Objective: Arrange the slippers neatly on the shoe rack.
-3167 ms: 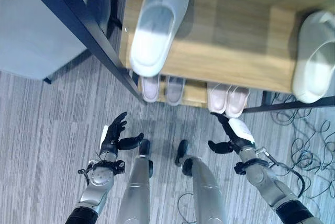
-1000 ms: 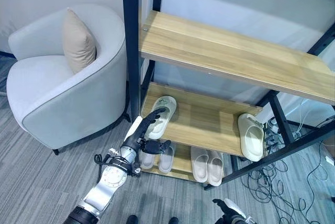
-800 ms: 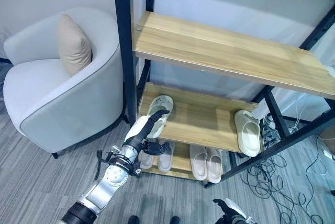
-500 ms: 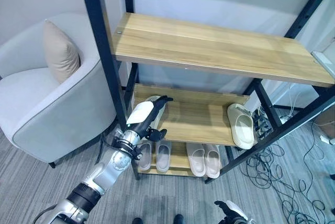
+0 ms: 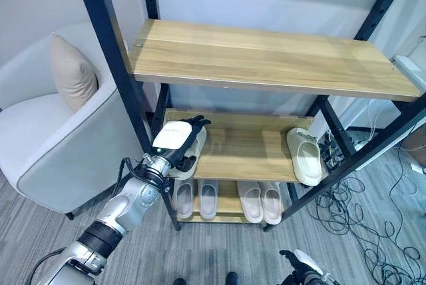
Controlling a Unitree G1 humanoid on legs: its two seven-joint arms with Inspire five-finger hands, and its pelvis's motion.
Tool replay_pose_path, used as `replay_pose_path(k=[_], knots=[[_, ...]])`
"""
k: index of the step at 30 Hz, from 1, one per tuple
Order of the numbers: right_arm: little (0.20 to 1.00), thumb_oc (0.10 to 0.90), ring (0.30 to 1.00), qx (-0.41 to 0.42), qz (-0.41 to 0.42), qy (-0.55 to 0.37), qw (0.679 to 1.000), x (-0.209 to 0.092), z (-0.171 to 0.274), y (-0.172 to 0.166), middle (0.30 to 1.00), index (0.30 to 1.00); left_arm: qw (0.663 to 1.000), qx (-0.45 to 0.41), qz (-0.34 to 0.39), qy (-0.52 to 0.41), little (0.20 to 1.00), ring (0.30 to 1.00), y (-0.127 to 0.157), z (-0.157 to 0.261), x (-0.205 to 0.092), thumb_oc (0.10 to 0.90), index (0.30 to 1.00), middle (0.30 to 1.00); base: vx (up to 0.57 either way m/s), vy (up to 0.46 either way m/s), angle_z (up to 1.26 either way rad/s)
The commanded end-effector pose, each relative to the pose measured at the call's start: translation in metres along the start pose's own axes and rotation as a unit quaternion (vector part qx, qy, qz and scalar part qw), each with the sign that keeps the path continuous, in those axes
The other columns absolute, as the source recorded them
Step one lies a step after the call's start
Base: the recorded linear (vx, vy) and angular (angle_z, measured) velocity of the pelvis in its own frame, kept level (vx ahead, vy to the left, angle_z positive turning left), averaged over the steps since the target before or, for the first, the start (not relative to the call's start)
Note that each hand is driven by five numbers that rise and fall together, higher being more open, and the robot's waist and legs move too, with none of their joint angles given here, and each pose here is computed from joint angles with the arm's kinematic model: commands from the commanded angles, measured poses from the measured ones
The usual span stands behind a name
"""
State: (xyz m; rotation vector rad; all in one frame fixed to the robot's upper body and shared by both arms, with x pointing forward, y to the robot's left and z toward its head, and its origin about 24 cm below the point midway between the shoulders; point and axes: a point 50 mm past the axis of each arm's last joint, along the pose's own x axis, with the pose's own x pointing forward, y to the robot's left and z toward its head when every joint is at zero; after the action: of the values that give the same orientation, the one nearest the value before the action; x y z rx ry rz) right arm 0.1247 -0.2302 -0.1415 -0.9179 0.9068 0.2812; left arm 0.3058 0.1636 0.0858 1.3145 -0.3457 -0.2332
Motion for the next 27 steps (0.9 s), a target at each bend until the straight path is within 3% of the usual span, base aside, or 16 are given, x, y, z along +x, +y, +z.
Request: replay_pose_path(k=[1,14,15,16,17,19,27], knots=[[0.9,0.8,0.9,-0.03,-0.049,-0.021,0.998,0.005,0.0,-0.041,0.9,0.9,0.988,0.071,0.129,-0.055,0.9,0.9,0.073,0.017,0.047,0.8,0.9,0.9,0.0,0.0,0.0],[0.9,0.8,0.9,-0.038,-0.06,-0.038,0.997,0.006,0.008,-0.049,0.9,0.9,0.977,0.183,0.113,-0.016,0.9,0.9,0.092,0.006,0.075,0.8,0.9,0.9,-0.01,-0.001,0.0],[0.9,0.8,0.9,-0.038,-0.06,-0.039,0.997,0.006,0.008,-0.05,0.9,0.9,0.976,0.188,0.111,-0.014,0.848,0.848,0.094,0.005,0.076,0.765,0.848,0.848,-0.04,0.001,-0.05],[0.9,0.8,0.9,-0.039,-0.061,-0.039,0.997,0.006,0.008,-0.05,0.9,0.9,0.975,0.193,0.109,-0.012,0.848,0.848,0.095,0.004,0.078,0.765,0.848,0.848,-0.01,0.007,-0.09],[0.9,0.8,0.9,-0.039,-0.061,-0.039,0.997,0.006,0.008,-0.05,0.9,0.9,0.975,0.197,0.105,-0.01,0.436,0.436,0.095,0.003,0.078,0.491,0.436,0.436,-0.01,0.006,-0.13],[0.9,0.8,0.9,-0.039,-0.061,-0.039,0.997,0.006,0.009,-0.051,0.9,0.9,0.974,0.201,0.103,-0.008,0.3,0.3,0.096,0.002,0.08,0.4,0.3,0.3,-0.01,0.001,-0.12],[0.9,0.8,0.9,-0.039,-0.062,-0.049,0.996,0.006,0.012,-0.051,0.9,0.9,0.974,0.199,0.111,-0.01,0.3,0.3,0.104,0.004,0.083,0.4,0.3,0.3,0.0,0.001,-0.02]])
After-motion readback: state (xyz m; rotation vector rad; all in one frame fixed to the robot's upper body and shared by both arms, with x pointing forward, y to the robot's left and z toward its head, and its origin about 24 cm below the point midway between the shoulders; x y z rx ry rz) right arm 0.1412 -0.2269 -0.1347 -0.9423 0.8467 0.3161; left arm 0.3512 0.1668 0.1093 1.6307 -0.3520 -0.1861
